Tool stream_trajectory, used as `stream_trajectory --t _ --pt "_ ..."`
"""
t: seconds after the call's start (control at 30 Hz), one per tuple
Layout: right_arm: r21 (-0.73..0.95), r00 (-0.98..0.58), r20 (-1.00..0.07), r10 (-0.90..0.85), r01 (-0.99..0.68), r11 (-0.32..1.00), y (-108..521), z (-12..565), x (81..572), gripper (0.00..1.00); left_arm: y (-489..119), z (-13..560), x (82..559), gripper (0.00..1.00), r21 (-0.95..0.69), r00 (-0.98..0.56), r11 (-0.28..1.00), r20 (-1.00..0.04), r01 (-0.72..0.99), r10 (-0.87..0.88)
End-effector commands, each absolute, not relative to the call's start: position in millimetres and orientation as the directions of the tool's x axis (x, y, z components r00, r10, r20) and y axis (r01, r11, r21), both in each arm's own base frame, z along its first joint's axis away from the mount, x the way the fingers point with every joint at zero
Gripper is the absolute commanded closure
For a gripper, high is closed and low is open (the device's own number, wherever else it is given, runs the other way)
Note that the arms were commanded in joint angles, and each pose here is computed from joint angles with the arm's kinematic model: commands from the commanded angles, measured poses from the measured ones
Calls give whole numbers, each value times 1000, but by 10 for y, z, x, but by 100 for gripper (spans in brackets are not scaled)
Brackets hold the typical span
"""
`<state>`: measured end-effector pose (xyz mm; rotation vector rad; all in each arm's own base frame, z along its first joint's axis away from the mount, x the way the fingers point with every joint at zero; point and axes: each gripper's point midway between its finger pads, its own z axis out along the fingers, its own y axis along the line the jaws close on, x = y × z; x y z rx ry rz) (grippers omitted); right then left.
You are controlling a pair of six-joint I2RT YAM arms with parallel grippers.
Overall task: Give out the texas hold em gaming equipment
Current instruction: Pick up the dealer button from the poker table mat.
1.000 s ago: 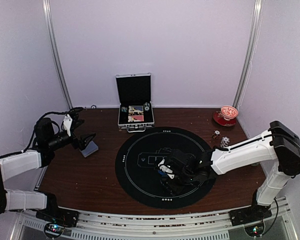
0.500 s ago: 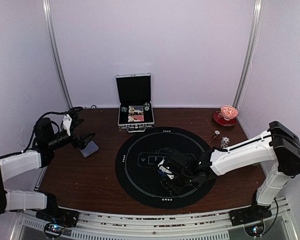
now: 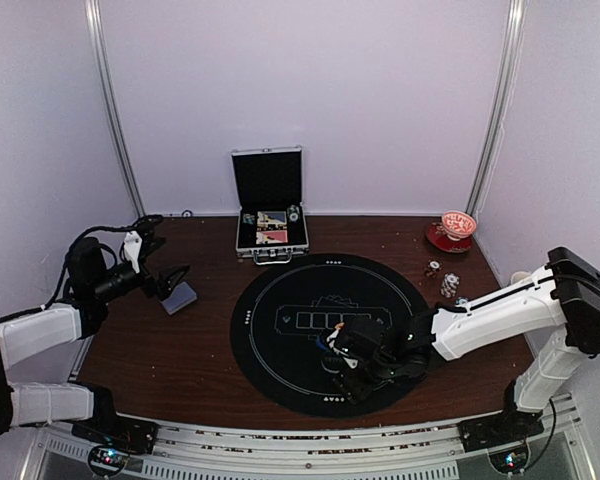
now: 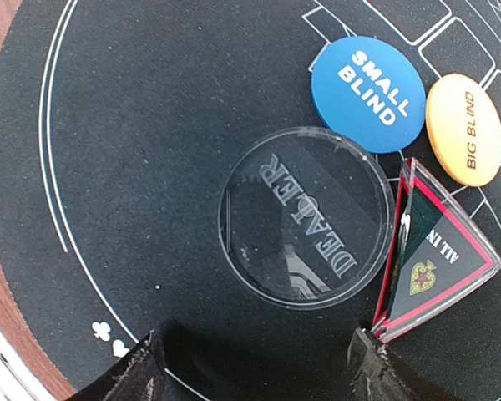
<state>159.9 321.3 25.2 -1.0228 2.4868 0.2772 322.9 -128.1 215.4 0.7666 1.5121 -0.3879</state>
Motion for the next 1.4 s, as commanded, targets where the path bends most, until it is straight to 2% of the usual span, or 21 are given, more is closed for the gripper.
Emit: stream_trajectory --t 0.0,0.3,0.5,0.7,0.8,0.87,1.13,1.37 --pt "5 -649 -448 -615 -690 724 3196 166 1603 23 -1259 2260 3236 2 243 110 723 -968 646 226" --pt "-32 -659 -422 -623 -676 737 3421 -36 1784 23 -1250 2263 3239 2 244 112 728 -968 640 226" --pt "-33 -709 -436 -554 -603 797 3389 -91 2030 22 -1248 2269 3239 2 247 115 729 -967 638 227" --pt "5 -728 -464 -505 -572 820 3422 -40 2165 14 -1246 2266 3242 2 247 115 730 -967 637 227" --pt "2 -729 -459 -509 -574 819 3469 -55 2187 14 -1242 2266 3244 2 246 114 732 -967 636 227" --pt "-7 -727 -455 -514 -574 819 3494 -67 2210 17 -1243 2266 3242 2 248 115 732 -967 635 227" --pt "-27 -731 -448 -515 -565 825 3469 -86 2222 40 -1245 2248 3248 2 244 110 731 -968 637 227" --pt "-8 -709 -485 -512 -582 813 3604 142 2210 48 -1240 2256 3247 2 245 111 733 -967 635 227"
